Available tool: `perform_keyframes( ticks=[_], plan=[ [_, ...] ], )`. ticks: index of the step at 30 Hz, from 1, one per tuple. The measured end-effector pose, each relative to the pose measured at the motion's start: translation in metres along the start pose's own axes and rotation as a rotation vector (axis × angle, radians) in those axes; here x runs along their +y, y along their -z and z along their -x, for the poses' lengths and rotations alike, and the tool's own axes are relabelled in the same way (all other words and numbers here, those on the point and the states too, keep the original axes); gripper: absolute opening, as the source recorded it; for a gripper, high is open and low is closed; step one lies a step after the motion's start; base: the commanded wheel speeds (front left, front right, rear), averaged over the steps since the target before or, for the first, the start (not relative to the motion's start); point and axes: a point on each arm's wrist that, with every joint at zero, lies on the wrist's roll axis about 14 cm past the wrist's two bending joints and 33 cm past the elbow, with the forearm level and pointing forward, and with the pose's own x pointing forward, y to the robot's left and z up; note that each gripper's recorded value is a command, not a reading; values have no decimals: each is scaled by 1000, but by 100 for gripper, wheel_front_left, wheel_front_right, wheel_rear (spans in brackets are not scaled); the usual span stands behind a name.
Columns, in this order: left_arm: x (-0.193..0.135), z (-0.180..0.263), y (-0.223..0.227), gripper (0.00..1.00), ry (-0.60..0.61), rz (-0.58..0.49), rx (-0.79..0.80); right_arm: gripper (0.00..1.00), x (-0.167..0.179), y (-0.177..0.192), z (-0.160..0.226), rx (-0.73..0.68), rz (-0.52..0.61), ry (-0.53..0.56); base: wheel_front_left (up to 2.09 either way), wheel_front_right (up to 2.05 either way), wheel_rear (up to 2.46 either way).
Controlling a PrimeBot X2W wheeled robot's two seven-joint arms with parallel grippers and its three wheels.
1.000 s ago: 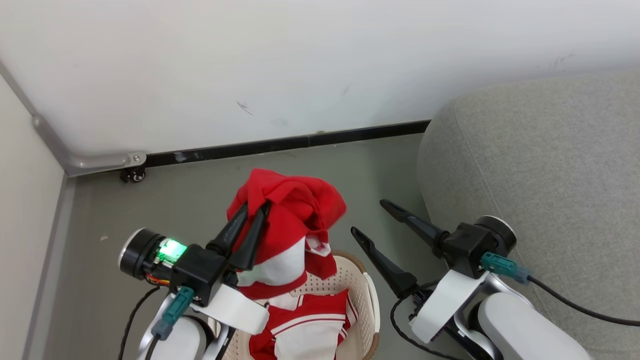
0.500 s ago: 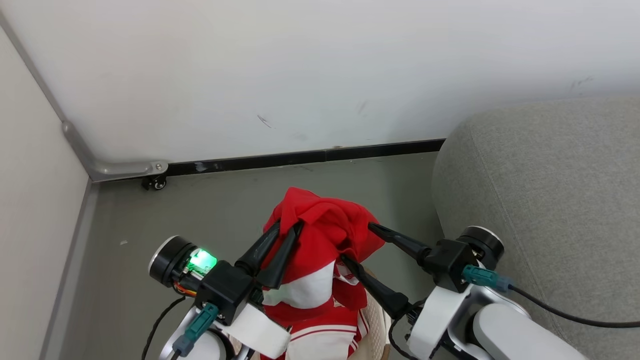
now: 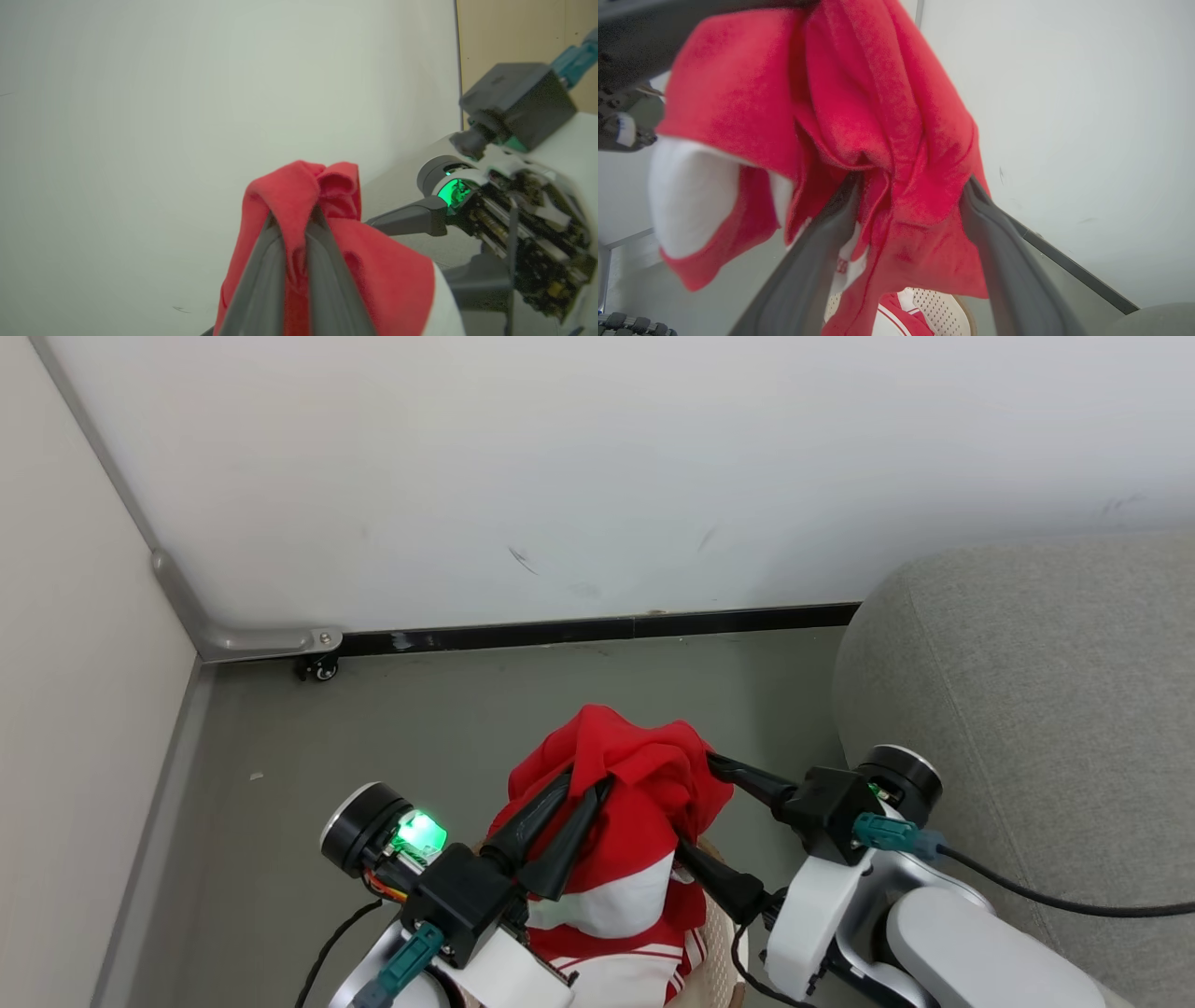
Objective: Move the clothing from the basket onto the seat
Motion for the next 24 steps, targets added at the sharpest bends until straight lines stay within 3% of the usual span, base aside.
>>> perform_keyframes(
  ticks=[7,8,9,12,24],
  plan=[
    [-1,3,2,0,6,5,8,100,21,-3,-12,15,1,-82,0,0,0],
    [-1,3,3,0,5,6,10,78,23,-3,-13,15,0,-89,0,0,0],
    [0,4,3,0,5,7,12,42,24,-4,-15,14,2,-96,0,0,0],
    [4,5,7,0,-10,16,22,0,26,-5,-17,12,-5,-109,0,0,0],
    [26,11,32,0,-68,42,95,0,6,-6,-11,-13,-65,-44,0,0,0]
  ],
)
